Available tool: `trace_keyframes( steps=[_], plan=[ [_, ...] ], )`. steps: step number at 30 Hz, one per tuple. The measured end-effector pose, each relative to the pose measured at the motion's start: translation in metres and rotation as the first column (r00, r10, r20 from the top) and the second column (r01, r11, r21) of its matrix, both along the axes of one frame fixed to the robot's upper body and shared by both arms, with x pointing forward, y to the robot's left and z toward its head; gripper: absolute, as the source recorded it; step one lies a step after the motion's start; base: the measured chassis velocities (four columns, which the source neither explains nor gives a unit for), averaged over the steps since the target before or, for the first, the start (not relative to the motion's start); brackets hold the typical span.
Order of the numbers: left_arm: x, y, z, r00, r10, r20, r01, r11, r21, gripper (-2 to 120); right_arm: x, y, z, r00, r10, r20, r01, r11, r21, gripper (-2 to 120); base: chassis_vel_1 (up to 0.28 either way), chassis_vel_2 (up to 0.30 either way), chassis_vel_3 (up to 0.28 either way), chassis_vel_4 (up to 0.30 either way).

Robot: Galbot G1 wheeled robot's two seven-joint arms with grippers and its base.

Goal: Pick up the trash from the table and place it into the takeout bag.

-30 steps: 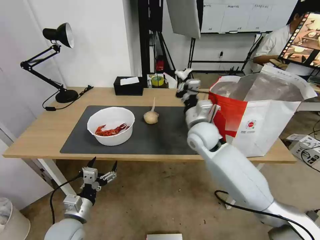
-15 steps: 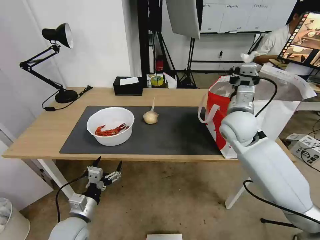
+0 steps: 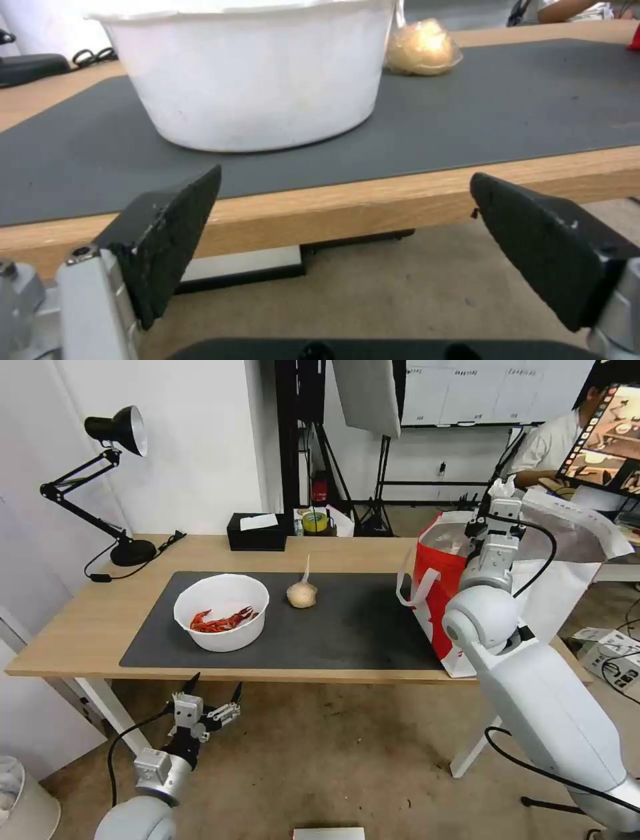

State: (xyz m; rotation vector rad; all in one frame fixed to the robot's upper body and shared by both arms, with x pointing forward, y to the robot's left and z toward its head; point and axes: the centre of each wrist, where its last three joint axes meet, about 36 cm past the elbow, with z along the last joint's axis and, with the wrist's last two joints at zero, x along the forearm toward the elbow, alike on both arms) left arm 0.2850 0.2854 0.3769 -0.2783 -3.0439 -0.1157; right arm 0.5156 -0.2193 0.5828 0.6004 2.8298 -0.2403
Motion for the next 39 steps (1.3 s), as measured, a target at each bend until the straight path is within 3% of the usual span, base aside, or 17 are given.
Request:
trace_keyframes(
  steps=[13,18,21,25,28,29,31,32,35,36,39],
  plan=[
    [-0.005,-0.003,0.006,1.0,0.003,-0.003,-0.003,1.0,-0.011,100,-0.014,-0.008,-0.003,0.999,0.036,-0.022,-0.036,0.999,0.025,98,0.0,0.0,0.0,0.0],
    [-0.006,-0.004,0.006,1.0,0.007,-0.003,-0.007,1.0,-0.016,100,-0.021,-0.014,0.0,0.994,0.113,-0.001,-0.113,0.993,0.034,100,0.0,0.0,0.0,0.0],
    [-0.006,-0.005,0.007,1.0,0.009,0.0,-0.009,1.0,-0.021,100,-0.034,-0.016,0.006,0.961,0.272,0.046,-0.274,0.96,0.051,100,0.0,0.0,0.0,0.0],
    [-0.006,-0.006,0.007,1.0,0.01,0.002,-0.01,1.0,-0.023,100,-0.039,-0.017,0.008,0.942,0.33,0.061,-0.333,0.941,0.059,100,0.0,0.0,0.0,0.0],
    [-0.005,-0.006,0.007,1.0,0.011,0.007,-0.011,1.0,-0.025,100,-0.059,-0.021,0.004,0.869,0.489,0.076,-0.494,0.865,0.084,100,0.0,0.0,0.0,0.0],
    [-0.005,-0.006,0.007,1.0,0.011,0.007,-0.011,1.0,-0.025,100,-0.059,-0.021,0.004,0.869,0.489,0.076,-0.494,0.865,0.084,100,0.0,0.0,0.0,0.0],
    [-0.003,-0.005,0.008,1.0,0.011,0.013,-0.01,1.0,-0.022,100,-0.079,-0.023,-0.004,0.799,0.599,0.05,-0.6,0.792,0.111,100,0.0,0.0,0.0,0.0],
    [-0.003,-0.005,0.008,1.0,0.011,0.013,-0.01,1.0,-0.022,100,-0.079,-0.023,-0.004,0.799,0.599,0.05,-0.6,0.792,0.111,100,0.0,0.0,0.0,0.0],
    [-0.001,-0.005,0.008,1.0,0.008,0.017,-0.008,1.0,-0.021,100,-0.106,-0.027,-0.018,0.705,0.71,-0.003,-0.705,0.701,0.109,100,0.0,0.0,0.0,0.0],
    [-0.001,-0.005,0.008,1.0,0.008,0.017,-0.008,1.0,-0.021,100,-0.106,-0.027,-0.018,0.705,0.71,-0.003,-0.705,0.701,0.109,100,0.0,0.0,0.0,0.0],
    [0.0,-0.008,0.005,1.0,0.004,0.018,-0.003,1.0,-0.027,100,-0.131,-0.028,-0.029,0.642,0.766,-0.033,-0.759,0.641,0.115,100,0.0,0.0,0.0,0.0]
  ],
)
